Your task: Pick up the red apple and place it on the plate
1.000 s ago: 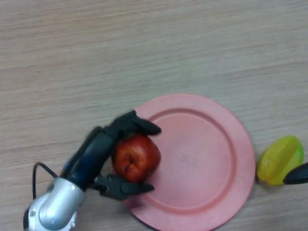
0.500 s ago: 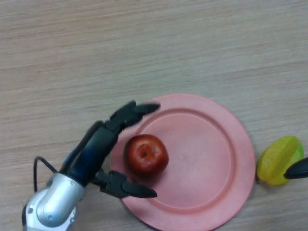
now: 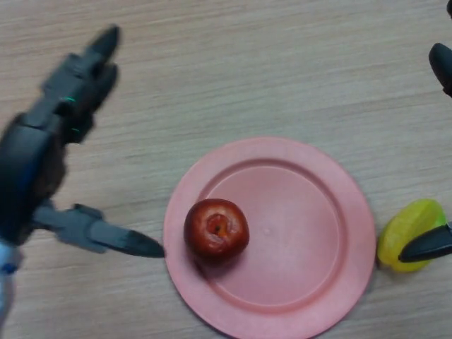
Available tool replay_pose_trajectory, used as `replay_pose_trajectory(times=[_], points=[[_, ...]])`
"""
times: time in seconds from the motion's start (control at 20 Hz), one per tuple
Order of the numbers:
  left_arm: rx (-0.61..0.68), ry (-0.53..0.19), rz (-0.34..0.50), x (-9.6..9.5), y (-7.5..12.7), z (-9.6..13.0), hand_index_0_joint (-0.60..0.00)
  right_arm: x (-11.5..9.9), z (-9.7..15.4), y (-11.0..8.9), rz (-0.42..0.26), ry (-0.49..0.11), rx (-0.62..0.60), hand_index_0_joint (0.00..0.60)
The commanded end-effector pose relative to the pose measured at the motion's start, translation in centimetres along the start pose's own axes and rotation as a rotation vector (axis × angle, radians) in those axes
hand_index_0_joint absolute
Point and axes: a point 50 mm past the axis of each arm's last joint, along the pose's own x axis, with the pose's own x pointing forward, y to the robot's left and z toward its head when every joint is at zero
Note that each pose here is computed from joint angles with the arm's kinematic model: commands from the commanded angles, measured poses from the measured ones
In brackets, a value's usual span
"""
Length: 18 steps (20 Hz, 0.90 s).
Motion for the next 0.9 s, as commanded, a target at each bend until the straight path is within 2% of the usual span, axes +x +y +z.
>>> replay_pose_trajectory(times=[0.05, 0.1, 0.2, 0.6, 0.9], points=[[0.094, -0.166, 0.025, -0.9, 1.8, 2.9, 0.000, -0.3, 2.6, -0.5, -0.039, -0.153, -0.082, 0.000], [0.148, -0.165, 0.047, -1.1, 2.3, 2.5, 0.000, -0.3, 2.6, -0.5, -0.032, -0.154, -0.079, 0.000], [0.170, -0.143, 0.057, -1.1, 2.8, 2.0, 0.000, -0.3, 2.6, -0.4, -0.028, -0.159, -0.075, 0.000], [0.145, -0.154, 0.049, -2.0, 2.1, 2.9, 0.000, -0.4, 2.7, -0.3, -0.025, -0.158, -0.074, 0.000], [0.145, -0.160, 0.086, -2.9, 2.1, 3.4, 0.000, -0.6, 3.1, 0.1, -0.004, -0.166, -0.084, 0.000]])
